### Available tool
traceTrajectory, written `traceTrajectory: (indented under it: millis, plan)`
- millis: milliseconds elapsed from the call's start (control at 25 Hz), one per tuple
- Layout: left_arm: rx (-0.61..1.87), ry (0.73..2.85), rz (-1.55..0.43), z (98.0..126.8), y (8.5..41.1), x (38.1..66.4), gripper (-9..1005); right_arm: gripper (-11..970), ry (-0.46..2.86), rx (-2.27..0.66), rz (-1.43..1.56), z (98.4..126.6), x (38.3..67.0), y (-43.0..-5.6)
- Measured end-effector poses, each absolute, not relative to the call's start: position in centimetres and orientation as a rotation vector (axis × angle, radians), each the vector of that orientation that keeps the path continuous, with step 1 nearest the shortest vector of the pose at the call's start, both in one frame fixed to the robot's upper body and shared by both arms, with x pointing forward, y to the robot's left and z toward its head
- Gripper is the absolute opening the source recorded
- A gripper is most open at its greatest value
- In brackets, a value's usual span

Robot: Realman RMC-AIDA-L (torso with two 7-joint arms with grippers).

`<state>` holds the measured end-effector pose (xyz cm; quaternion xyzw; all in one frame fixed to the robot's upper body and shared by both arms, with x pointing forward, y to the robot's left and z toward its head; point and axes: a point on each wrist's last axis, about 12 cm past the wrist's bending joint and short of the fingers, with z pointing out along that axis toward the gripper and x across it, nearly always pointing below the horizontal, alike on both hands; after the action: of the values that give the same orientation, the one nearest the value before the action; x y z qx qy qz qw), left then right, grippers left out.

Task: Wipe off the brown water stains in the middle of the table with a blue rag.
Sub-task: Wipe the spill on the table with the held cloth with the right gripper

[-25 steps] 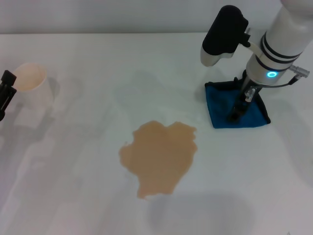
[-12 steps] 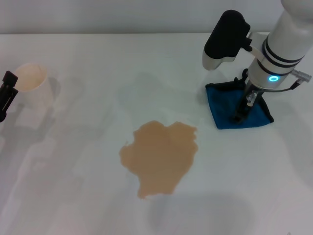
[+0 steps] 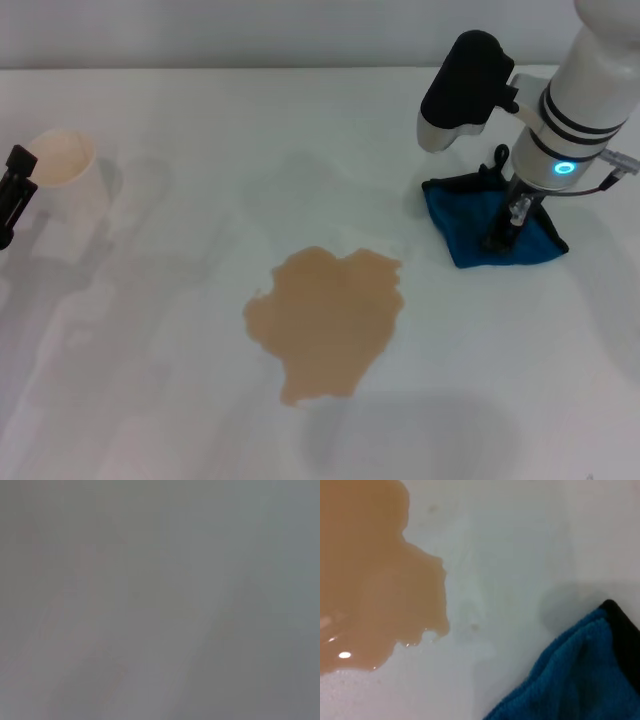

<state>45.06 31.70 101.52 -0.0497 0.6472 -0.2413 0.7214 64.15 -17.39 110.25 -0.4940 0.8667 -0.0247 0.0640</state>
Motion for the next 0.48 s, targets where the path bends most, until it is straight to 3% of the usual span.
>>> traceTrajectory:
  millis: [240, 480]
  plan:
    - [-0.110, 1.430, -0.533, 101.5, 31.7, 45.0, 891, 66, 2.597, -1.522, -0.066, 110.9, 64.2, -16.9]
    - [-0.114, 1.428, -0.521, 101.5, 32.0, 44.8, 891, 65, 2.572, -1.558, -0.024, 111.3, 63.7, -16.0]
